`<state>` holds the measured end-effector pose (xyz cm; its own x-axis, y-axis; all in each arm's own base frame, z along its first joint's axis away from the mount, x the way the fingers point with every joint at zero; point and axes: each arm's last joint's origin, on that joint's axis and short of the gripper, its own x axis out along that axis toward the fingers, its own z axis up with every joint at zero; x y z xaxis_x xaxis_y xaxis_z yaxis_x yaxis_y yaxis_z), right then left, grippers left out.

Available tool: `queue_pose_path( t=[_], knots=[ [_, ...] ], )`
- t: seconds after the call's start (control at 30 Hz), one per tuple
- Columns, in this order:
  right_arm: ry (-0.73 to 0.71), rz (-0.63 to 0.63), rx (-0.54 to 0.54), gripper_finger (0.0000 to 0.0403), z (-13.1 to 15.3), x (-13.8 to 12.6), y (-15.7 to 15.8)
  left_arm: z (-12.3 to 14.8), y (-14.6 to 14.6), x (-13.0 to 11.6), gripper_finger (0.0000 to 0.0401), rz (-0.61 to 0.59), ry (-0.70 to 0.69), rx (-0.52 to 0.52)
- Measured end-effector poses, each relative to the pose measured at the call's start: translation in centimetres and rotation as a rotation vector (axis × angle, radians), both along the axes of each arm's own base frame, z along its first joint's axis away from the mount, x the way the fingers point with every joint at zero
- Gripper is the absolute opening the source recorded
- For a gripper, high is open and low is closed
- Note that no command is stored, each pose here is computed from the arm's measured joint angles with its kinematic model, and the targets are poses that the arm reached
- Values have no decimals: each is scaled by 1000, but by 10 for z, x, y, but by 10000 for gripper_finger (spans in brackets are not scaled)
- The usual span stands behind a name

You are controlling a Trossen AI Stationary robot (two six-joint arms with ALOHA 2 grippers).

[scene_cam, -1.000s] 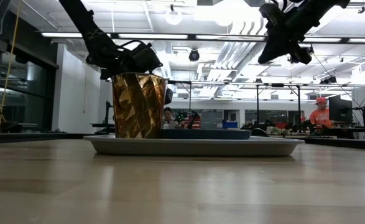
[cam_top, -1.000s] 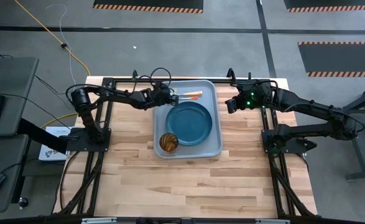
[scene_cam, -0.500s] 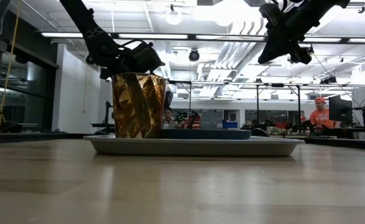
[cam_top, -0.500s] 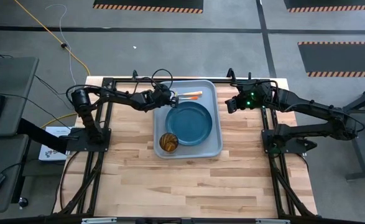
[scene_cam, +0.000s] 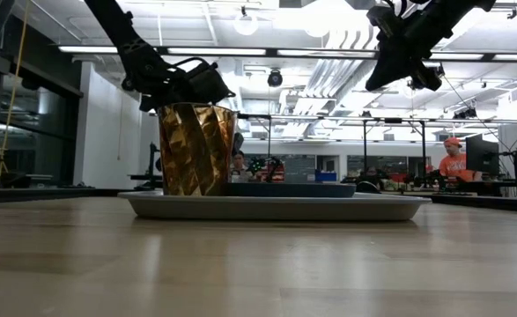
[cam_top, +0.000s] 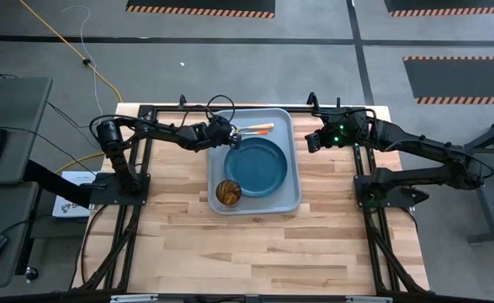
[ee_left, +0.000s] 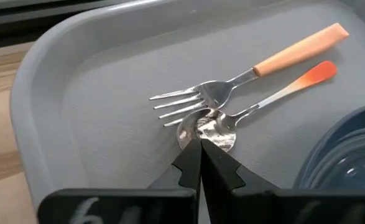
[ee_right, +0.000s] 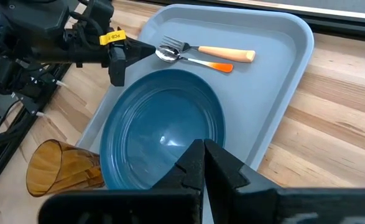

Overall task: Pick and place plate/cup/fork/spoon on tray
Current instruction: Put the blue plate on the gray tray

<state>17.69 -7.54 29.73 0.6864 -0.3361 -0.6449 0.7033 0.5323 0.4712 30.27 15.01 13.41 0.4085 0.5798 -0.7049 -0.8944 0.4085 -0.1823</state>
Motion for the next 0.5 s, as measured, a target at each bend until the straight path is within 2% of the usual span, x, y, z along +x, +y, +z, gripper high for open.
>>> queue_pose_path(
  t=[0.3, 0.5],
  knots=[
    [-5, 15, 12, 0, 0, 0, 0, -1, -1, 0, 0, -22, 1, -28],
    [-10, 15, 17, 0, 0, 0, 1, -3, -3, -1, 0, -50, 2, -84]
  ],
)
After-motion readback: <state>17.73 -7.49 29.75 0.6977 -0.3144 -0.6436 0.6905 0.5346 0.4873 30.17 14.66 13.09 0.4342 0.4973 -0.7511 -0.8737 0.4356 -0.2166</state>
